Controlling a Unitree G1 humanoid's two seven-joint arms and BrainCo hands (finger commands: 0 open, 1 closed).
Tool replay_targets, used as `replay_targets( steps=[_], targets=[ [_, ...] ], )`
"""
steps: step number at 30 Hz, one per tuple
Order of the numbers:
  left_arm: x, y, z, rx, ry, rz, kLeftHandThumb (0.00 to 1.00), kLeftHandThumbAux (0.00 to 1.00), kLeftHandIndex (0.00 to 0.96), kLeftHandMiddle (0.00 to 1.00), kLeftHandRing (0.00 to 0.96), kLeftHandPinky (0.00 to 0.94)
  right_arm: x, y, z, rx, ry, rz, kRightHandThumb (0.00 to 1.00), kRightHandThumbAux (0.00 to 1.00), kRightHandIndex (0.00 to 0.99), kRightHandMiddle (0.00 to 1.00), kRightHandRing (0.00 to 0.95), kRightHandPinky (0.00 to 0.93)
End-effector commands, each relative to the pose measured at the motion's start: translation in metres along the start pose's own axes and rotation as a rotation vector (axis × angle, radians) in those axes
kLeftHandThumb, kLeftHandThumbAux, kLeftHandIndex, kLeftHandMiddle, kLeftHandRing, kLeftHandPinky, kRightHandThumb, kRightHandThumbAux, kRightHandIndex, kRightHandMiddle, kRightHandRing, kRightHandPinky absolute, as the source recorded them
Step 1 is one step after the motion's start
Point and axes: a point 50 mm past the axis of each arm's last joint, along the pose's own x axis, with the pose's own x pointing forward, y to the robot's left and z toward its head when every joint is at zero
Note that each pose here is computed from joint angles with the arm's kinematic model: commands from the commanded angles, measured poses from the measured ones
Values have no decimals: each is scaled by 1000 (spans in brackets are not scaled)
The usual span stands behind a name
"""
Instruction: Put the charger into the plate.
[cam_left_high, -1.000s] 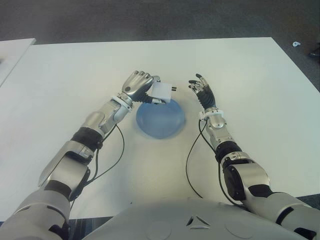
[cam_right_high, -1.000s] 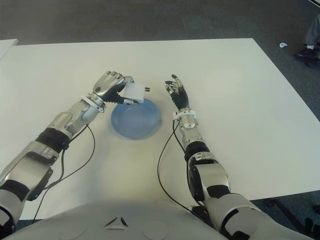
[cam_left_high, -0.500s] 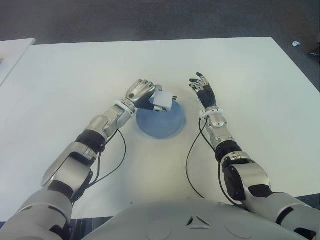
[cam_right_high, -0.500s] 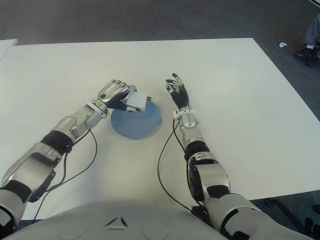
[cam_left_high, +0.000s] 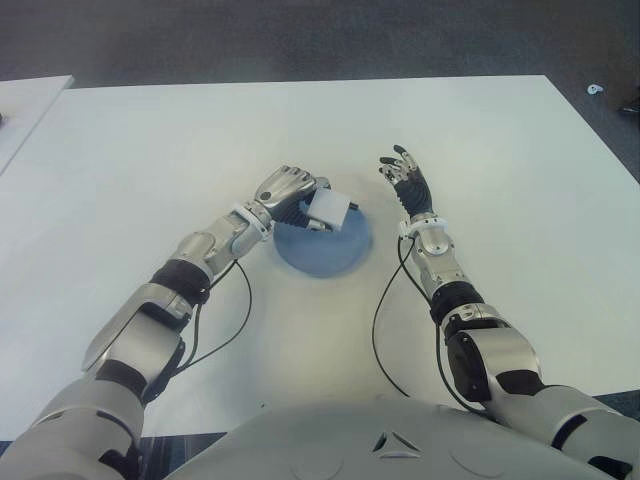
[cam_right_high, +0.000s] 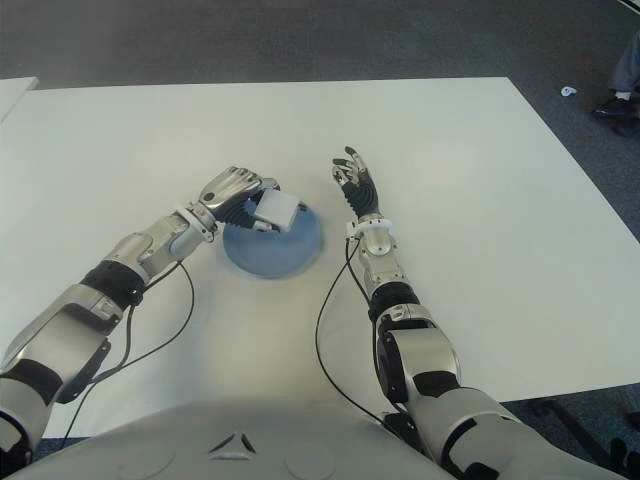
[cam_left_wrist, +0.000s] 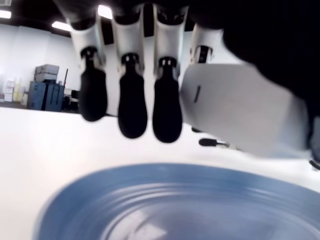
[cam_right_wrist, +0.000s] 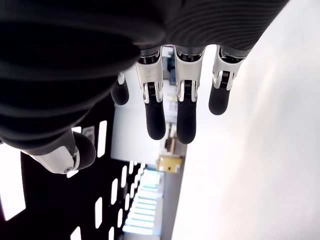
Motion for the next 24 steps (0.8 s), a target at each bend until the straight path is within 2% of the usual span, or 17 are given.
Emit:
replay_targets(
  steps=[1,5,11,17,24],
  targets=[
    [-12,1,-2,65,5,-89,333,327,57,72,62,64,-3,-2,-5,17,21,-12,0,464,0,253,253,175],
    [-14,6,0,63,11,-107,270,275,12,15,12,13,-4,-4,-5,14,22,-16,0,472,0,252,250,172],
    [-15,10,2,55,15,-93,234,242,1,1,1,1,-4,-6,-5,5,16,-22,0,485,0,248,246,173],
    [-17,13,3,52,10,-61,220,236,0,0,0,0,-5,-7,-5,-2,14,-26,0,479,0,231,230,149],
    [-19,15,4,40,1,-38,205,244,0,0,0,0,-7,-13,-9,-10,32,-27,0,482,0,171,166,112]
  ],
)
